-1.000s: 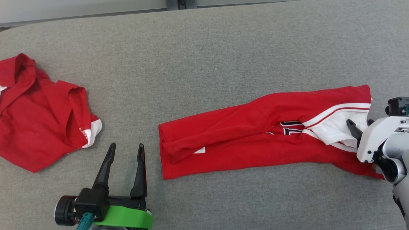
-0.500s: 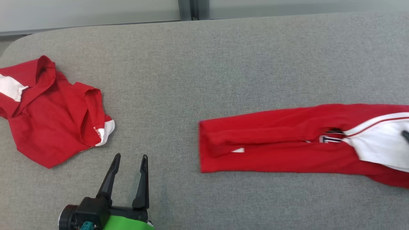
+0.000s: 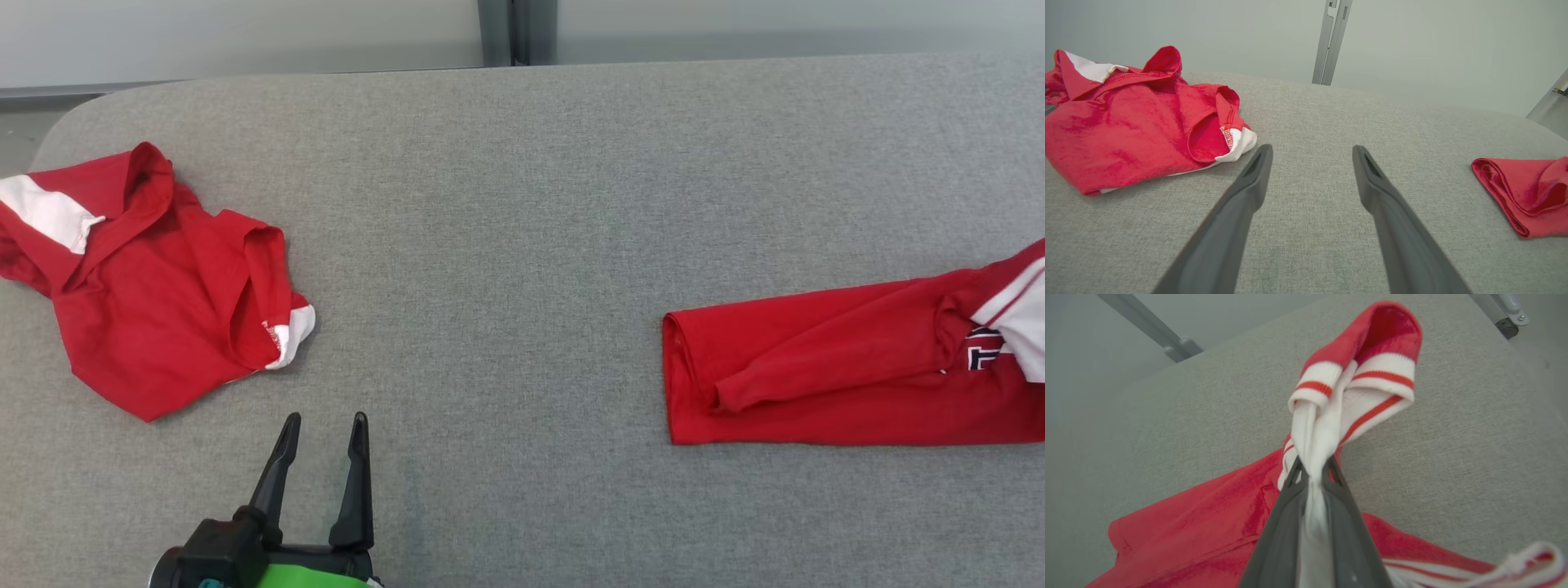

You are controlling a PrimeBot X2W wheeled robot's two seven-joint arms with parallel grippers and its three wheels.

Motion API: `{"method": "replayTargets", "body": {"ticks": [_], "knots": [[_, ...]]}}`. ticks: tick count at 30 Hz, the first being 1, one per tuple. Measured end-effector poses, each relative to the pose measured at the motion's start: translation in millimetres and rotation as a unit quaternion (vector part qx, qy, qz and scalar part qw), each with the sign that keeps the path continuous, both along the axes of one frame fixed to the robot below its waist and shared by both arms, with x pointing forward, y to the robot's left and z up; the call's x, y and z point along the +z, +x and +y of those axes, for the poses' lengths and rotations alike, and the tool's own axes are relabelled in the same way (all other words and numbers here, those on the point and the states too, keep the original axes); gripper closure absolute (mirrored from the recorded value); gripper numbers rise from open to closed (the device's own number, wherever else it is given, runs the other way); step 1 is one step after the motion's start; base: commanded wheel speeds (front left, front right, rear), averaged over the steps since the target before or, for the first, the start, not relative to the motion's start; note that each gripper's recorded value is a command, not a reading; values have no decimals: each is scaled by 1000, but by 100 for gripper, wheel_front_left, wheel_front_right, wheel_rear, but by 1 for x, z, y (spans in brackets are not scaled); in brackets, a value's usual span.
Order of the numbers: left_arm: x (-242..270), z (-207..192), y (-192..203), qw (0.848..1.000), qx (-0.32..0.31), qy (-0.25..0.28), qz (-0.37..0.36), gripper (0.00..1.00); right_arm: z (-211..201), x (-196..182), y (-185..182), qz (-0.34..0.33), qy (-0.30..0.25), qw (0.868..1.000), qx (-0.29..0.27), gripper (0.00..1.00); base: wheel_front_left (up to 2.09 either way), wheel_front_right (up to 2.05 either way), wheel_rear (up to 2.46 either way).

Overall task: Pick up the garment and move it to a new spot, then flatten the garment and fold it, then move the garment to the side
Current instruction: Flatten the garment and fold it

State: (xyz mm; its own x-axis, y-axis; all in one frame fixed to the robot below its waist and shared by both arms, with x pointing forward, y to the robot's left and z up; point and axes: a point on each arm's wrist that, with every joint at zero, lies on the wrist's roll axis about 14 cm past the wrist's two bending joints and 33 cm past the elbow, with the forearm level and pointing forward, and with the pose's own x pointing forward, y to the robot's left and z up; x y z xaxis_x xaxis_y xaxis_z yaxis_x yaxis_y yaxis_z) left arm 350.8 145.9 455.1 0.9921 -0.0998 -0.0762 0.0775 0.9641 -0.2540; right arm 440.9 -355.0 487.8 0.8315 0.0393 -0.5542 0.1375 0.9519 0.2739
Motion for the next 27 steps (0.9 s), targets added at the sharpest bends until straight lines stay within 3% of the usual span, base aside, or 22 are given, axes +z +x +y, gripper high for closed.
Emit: {"method": "replayTargets", "body": {"ticks": [4, 9, 13, 23, 24, 25, 26, 27], "knots": [[0, -7, -2, 1000, -3, -12, 3, 0, 84, 0, -10, 1, 29, 992, 122, 100, 0, 0, 0], [2, -17, -1, 1000, -12, -22, 1, 0, 162, -16, -31, 9, 52, 976, 211, 100, 0, 0, 0], [4, -18, -2, 1000, -12, -24, -1, 0, 208, -28, -36, -9, 55, 968, 243, 100, 0, 0, 0], [10, -14, -7, 1000, -7, -18, -11, 0, 267, -53, -32, -24, 81, 965, 248, 100, 0, 0, 0], [10, -14, -8, 1000, -7, -18, -11, 0, 270, -54, -33, -24, 83, 965, 248, 92, 0, 0, 0], [9, -15, -8, 1000, -8, -18, -10, 0, 274, -55, -33, -26, 87, 964, 248, 30, 0, 0, 0], [9, -16, -9, 1000, -9, -19, -10, 0, 278, -53, -32, -35, 92, 964, 246, 0, 0, 0, 0], [9, -16, -9, 1000, -10, -19, -10, 0, 279, -50, -29, -46, 96, 965, 242, 0, 0, 0, 0]]}}
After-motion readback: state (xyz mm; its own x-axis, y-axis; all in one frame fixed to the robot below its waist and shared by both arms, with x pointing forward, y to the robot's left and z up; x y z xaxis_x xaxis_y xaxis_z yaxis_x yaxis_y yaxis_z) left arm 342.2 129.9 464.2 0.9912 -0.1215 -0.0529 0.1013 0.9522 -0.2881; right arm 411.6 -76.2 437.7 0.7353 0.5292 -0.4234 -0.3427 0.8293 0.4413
